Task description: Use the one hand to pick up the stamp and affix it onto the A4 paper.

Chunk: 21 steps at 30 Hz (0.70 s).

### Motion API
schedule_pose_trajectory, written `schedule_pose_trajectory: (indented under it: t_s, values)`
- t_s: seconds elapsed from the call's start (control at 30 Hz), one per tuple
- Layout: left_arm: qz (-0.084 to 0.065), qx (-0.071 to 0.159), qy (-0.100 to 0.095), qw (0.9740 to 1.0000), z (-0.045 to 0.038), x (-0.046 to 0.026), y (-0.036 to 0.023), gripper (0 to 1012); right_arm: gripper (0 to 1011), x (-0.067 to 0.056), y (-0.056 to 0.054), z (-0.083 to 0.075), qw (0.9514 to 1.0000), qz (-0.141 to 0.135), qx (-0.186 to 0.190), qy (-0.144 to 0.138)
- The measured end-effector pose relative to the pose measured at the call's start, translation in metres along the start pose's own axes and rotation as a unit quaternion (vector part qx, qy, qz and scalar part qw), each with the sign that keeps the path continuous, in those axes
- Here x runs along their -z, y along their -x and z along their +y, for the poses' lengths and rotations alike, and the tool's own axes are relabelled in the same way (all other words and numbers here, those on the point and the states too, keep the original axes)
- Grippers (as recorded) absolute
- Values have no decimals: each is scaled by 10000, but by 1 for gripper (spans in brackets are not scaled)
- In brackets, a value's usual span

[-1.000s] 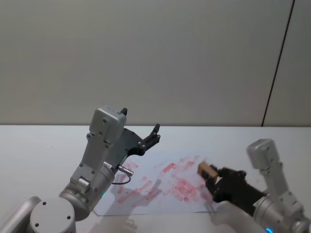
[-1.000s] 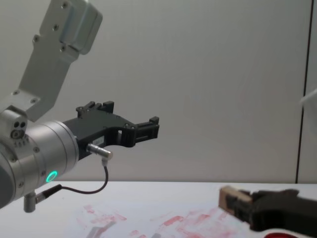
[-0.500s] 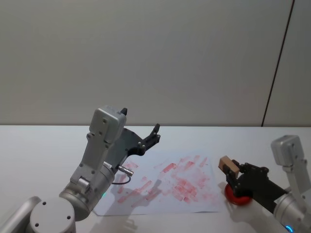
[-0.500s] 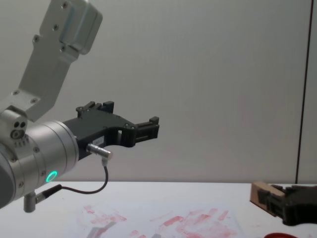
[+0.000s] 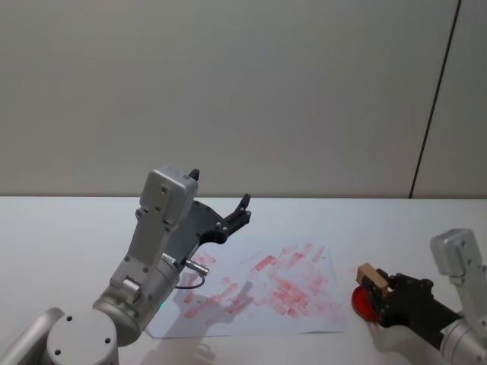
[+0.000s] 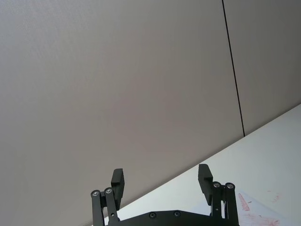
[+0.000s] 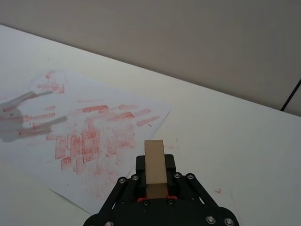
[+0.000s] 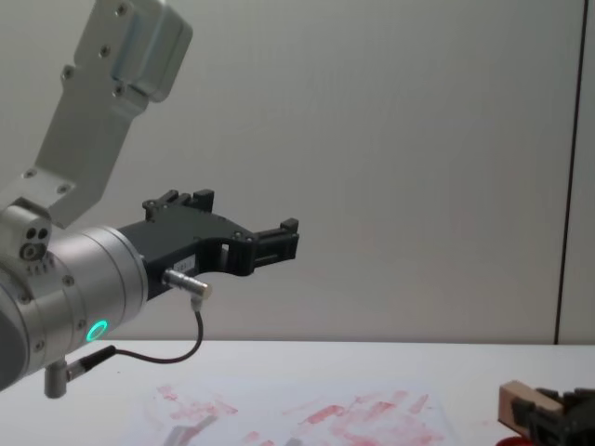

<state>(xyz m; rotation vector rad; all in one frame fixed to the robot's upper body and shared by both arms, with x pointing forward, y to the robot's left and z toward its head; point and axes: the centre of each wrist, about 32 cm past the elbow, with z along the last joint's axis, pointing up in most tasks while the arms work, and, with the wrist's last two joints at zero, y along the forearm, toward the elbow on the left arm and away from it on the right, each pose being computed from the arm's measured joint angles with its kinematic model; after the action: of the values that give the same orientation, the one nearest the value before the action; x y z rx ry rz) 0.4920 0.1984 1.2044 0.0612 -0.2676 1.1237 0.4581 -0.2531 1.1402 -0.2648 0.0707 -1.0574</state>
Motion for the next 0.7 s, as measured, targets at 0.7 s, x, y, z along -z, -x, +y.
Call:
schedule_pose_trajectory:
  t_s: [0.7]
  values:
    - [0,0,0,10000,0,0,0,1003,390,137,0,2,9995,-59,112,275]
